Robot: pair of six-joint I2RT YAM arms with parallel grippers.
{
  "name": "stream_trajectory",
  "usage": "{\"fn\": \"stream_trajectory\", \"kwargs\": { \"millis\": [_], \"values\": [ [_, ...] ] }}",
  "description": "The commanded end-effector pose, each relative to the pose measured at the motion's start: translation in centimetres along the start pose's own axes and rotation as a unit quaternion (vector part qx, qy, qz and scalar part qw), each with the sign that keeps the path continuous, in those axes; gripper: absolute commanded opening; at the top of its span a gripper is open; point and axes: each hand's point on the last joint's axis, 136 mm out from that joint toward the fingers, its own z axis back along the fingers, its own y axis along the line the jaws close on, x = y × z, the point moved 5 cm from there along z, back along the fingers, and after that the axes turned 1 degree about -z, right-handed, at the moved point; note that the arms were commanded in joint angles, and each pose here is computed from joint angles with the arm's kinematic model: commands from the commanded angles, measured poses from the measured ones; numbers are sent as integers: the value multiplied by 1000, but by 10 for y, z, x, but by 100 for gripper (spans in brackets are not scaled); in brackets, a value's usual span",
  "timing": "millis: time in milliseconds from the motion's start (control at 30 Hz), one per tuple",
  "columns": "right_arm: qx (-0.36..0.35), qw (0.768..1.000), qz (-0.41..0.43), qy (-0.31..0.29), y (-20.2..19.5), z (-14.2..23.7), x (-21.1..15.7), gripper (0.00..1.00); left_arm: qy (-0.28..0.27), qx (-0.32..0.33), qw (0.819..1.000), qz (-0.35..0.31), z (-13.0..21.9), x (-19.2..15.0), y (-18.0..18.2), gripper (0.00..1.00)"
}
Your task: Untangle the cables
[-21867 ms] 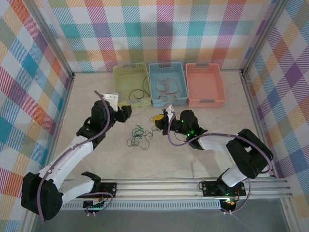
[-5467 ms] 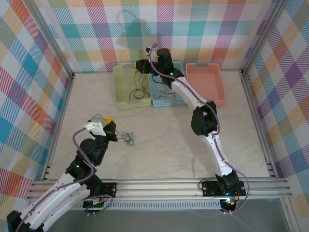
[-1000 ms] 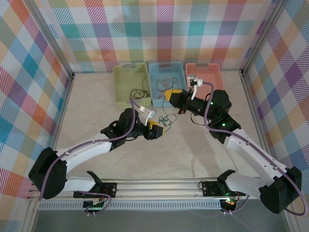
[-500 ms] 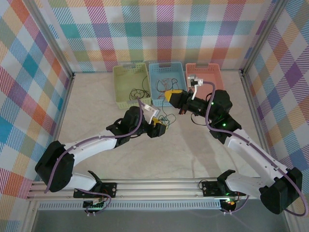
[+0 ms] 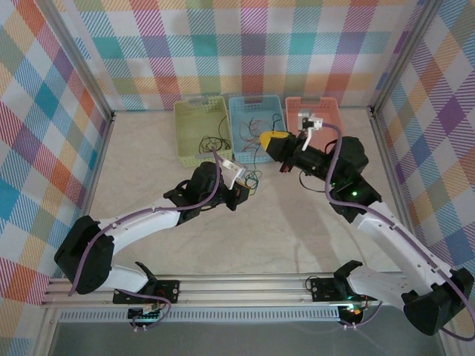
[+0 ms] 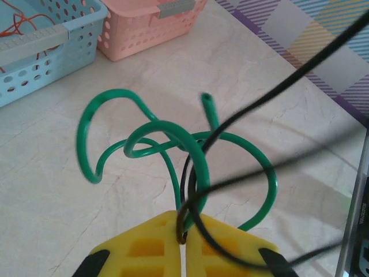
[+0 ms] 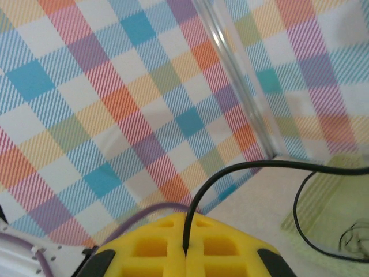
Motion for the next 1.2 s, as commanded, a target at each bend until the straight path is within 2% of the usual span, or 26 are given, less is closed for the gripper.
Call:
{"fn": "stream_trajectory", "kwargs": {
  "millis": [0,67,267,367,567,733,900,1000,1167],
  "values": [
    [-58,994,72,-66,8,16,40,0,-9,6,1000,-7,13,7,-6,4],
    [-105,987,86,-85,-1,22,49,0,-10,14,1000,6,19,7,-6,0],
    [-262,948,124,-133,-49,47,71,0,-19,33,999,12,52,-5,-8,0],
    [-336,920,130,-153,-75,67,82,0,-17,56,998,13,69,-10,-6,0],
    [-493,847,117,-160,-134,116,88,0,-32,119,992,18,101,-15,3,0],
    [-539,823,104,-150,-157,130,80,0,-53,179,982,35,116,-16,16,0],
    [-578,794,113,-148,-170,139,82,0,-63,301,950,62,141,-26,43,0],
    [-587,787,116,-148,-172,143,82,0,-76,329,938,76,153,-30,51,0],
    [-616,762,114,-163,-176,160,87,0,-89,388,912,95,172,-36,66,0]
  ]
}}
